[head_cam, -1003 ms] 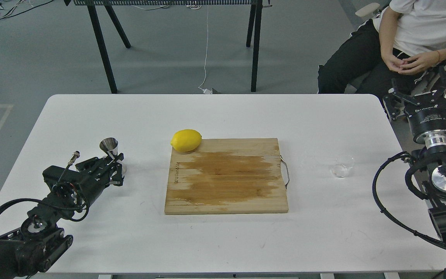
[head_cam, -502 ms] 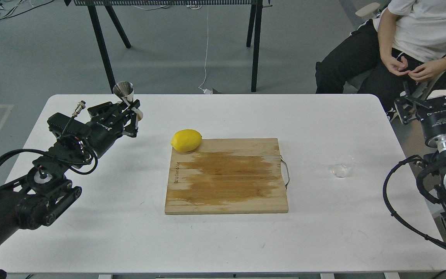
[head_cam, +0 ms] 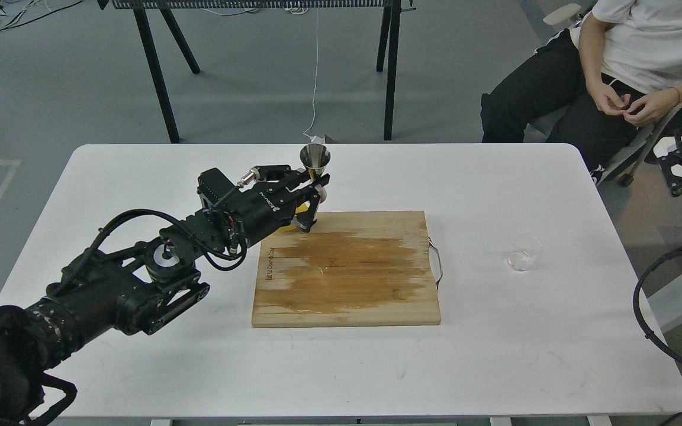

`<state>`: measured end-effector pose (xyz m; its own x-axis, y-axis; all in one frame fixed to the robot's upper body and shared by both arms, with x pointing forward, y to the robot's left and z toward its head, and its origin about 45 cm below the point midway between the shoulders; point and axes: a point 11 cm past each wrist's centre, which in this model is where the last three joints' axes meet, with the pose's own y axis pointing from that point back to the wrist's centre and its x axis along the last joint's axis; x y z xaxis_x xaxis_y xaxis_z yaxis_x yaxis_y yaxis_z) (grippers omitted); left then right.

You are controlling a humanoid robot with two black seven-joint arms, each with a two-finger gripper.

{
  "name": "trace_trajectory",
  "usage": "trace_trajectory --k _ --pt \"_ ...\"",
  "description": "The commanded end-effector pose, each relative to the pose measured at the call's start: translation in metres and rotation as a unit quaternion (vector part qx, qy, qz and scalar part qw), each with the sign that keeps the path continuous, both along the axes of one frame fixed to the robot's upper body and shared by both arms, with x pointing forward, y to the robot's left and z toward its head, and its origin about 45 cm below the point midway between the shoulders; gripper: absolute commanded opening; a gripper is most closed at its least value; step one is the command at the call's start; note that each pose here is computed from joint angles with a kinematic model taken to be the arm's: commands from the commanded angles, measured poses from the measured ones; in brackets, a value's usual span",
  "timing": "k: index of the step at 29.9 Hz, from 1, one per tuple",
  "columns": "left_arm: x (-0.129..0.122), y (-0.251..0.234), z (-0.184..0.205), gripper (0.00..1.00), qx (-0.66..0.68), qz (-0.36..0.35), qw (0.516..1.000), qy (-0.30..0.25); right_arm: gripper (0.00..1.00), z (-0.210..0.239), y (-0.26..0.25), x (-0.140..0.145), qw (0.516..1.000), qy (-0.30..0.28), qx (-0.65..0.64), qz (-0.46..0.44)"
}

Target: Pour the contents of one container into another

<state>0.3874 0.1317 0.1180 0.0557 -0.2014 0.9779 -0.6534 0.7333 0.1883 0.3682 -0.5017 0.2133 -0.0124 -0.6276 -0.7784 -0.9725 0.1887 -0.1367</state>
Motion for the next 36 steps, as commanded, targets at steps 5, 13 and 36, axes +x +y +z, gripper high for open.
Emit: trace_trajectory --k 5,13,36 --pt "-0.033 -0.020 -0.043 0.13 0.018 -0.015 0.999 0.047 1.00 0.000 -0.002 -0.002 1.000 0.001 -0.002 -0.001" --pt "-0.032 -0.017 -0.055 0.15 0.040 -0.001 0.998 0.052 1.00 -0.001 0.000 -0.001 1.000 0.001 0.001 -0.001" --pt "-0.033 -0.015 -0.058 0.62 0.038 0.015 0.998 0.053 1.00 -0.002 0.000 -0.001 1.000 0.002 0.000 0.000"
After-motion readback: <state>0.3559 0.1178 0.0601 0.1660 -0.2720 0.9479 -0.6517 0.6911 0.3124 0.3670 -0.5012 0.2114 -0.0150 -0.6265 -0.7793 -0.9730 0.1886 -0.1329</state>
